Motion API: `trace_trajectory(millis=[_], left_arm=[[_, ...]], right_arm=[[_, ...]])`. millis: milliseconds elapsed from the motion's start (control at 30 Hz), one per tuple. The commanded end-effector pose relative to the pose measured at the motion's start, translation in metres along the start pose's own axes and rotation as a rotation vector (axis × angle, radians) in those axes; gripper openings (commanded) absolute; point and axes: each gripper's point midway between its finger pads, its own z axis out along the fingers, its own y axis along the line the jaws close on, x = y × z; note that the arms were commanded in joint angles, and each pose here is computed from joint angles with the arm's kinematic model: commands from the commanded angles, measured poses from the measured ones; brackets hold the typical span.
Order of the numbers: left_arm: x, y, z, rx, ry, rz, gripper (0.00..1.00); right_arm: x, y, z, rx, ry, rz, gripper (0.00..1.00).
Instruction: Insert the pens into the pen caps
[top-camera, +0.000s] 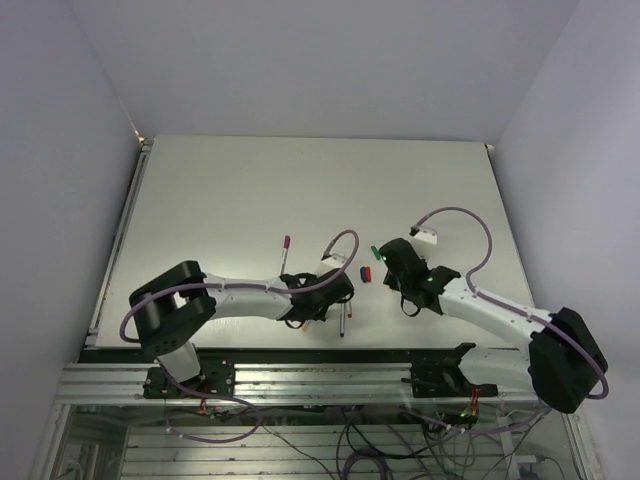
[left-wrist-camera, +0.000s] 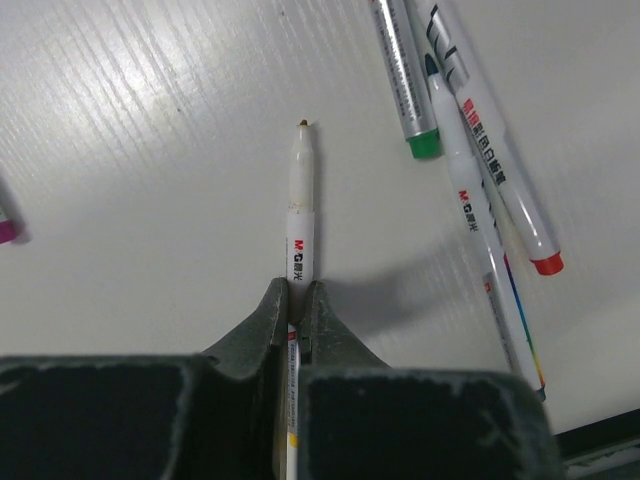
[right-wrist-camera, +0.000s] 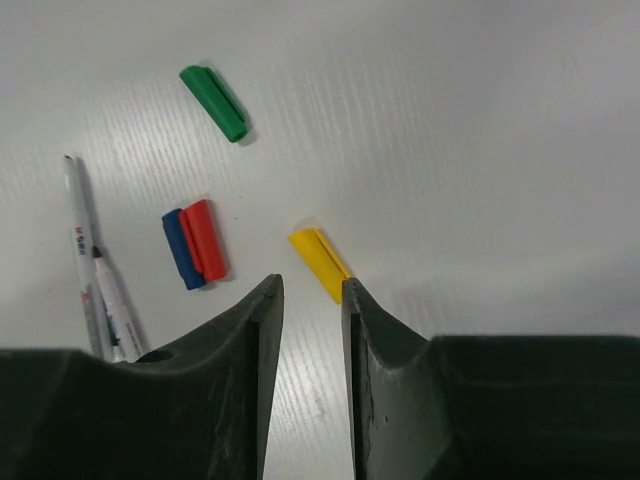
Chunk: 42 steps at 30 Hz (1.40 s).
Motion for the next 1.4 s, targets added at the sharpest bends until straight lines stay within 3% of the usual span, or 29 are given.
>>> trace_trajectory(millis=[0, 267, 700, 1133, 1367], left_arm=[[0.032, 0.014, -0.012, -0.013, 0.114, 0.028, 0.07], [0.008, 0.02, -0.032, 0.013, 0.031, -0.017, 0.07], [-0.021, 0.033, -0.059, 0.099, -0.077, -0.131, 0.07], [-0.022, 0.038, -0.058, 0.107, -0.082, -0.153, 0.07], [-0.024, 0.043, -0.06, 0.093, -0.089, -0.156, 0.07]], right_arm=[[0.007, 0.002, 0.003, 0.003, 0.048, -0.054, 0.3], [0.016, 0.009, 0.009, -0.036, 0.074, -0.097, 0.38], [0.026, 0.01, 0.03, 0.008, 0.122, -0.187, 0.4], [0.032, -0.001, 0.042, 0.062, 0.15, -0.202, 0.4], [0.054, -0.007, 0.042, 0.059, 0.213, -0.17, 0.24]])
